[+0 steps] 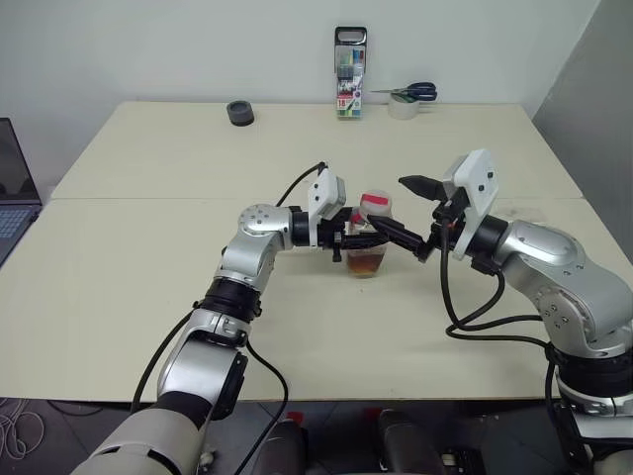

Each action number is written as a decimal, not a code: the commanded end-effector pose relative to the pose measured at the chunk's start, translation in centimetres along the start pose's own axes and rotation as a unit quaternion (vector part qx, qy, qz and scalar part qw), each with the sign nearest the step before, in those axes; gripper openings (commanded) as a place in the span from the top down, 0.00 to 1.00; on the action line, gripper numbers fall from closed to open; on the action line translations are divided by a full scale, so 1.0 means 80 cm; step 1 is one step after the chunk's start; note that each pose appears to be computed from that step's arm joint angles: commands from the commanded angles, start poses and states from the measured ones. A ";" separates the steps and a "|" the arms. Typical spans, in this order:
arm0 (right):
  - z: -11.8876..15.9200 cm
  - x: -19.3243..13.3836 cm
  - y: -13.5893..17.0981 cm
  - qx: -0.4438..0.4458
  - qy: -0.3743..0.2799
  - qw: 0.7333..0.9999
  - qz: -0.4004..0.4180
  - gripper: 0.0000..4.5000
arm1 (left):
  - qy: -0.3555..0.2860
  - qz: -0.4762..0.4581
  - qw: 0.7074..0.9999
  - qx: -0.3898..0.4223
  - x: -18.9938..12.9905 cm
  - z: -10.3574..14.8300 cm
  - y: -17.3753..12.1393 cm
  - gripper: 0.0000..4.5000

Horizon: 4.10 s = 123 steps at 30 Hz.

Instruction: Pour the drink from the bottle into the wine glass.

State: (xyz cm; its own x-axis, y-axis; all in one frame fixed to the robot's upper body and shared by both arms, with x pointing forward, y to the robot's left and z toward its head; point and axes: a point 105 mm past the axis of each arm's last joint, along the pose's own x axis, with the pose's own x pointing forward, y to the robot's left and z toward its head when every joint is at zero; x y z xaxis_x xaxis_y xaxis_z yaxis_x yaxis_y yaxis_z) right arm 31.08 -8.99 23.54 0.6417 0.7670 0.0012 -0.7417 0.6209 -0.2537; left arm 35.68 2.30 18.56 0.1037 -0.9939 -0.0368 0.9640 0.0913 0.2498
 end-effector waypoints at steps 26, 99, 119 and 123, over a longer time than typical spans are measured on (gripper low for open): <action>0.022 -0.011 0.017 0.023 -0.024 0.999 0.041 0.00 | -0.012 0.001 1.000 0.023 -0.003 0.016 0.003 0.62; -0.191 -0.124 -0.051 0.048 0.261 0.951 -0.159 0.00 | 0.014 0.197 0.980 0.016 -0.095 0.009 0.052 0.62; -0.046 0.024 0.045 0.005 0.073 0.990 0.117 0.00 | 0.050 0.560 0.827 -0.024 -0.246 -0.024 0.124 0.62; -0.039 0.041 0.048 -0.002 0.064 0.990 0.126 0.00 | 0.056 0.574 0.817 -0.032 -0.252 -0.031 0.122 0.62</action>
State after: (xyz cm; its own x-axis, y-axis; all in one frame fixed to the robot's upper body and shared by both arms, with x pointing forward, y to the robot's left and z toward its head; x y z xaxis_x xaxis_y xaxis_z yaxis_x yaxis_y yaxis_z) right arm 30.84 -4.93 18.83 0.4565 0.8656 -0.2058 -0.8852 0.4186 -0.2029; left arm 43.74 21.96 18.38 0.9533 -0.2935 0.0711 0.2840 0.9513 0.1199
